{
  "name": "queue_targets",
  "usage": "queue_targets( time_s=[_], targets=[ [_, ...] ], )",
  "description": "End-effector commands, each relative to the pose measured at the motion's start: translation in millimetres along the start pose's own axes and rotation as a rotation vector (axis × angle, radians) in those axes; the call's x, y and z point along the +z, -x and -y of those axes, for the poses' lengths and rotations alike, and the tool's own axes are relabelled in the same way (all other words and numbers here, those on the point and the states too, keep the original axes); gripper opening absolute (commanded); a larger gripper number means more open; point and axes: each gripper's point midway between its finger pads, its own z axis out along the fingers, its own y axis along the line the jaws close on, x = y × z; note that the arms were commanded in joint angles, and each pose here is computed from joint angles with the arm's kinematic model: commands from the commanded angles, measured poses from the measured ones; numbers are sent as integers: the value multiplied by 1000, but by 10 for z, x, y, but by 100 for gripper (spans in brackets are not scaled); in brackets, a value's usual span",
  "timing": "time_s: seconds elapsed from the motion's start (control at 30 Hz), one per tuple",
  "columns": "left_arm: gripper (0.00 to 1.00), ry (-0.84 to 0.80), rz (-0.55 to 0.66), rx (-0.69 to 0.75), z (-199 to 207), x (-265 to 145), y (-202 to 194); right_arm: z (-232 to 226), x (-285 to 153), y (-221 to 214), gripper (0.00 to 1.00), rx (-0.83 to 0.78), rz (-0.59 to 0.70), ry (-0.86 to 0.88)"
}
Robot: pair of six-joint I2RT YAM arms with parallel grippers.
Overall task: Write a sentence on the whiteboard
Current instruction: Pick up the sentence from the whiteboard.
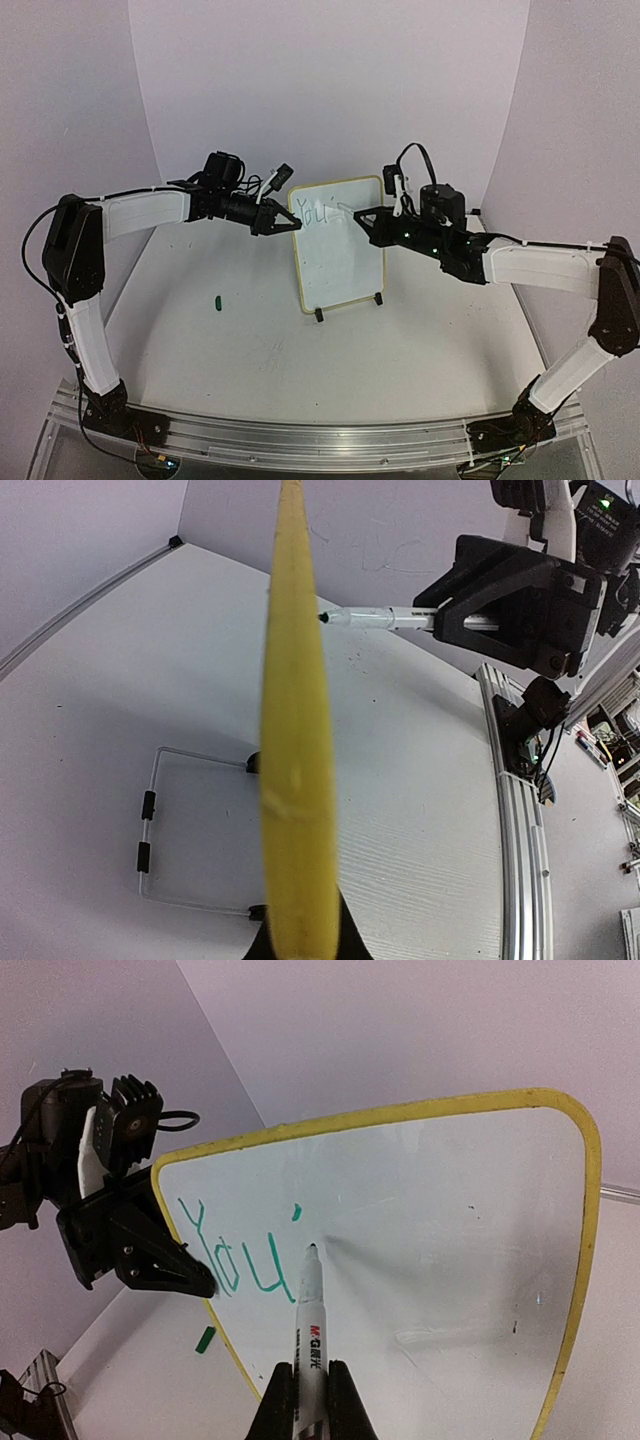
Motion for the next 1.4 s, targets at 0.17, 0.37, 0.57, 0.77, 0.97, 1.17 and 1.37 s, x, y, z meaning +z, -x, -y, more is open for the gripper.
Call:
queue_targets(
  time_s=[0.17,0.37,0.57,0.77,0.97,1.17,1.37],
  targets=[
    [0,-21,-47,-17,71,85,-90,39,67,208,0,-21,53,-28],
    [0,-20,-49,-18,66,89,-98,108,25,79,0,-8,31,-49],
    [0,-22,-49,-17,71,92,-96,169,-33,-104,0,17,-5,-61],
    [0,-20,-48,-15,72,88,-87,201,-57,-188,0,26,-21,-68],
    [0,-22,-49,-18,71,91,-93,136,-56,-49,0,20,10,-48],
    [0,-20,-50,-17,70,90,-94,42,-57,101,0,13,44,-15],
    [0,-21,-51,-17,72,92,-102,20,-17,142,0,6,52,-6]
  ],
)
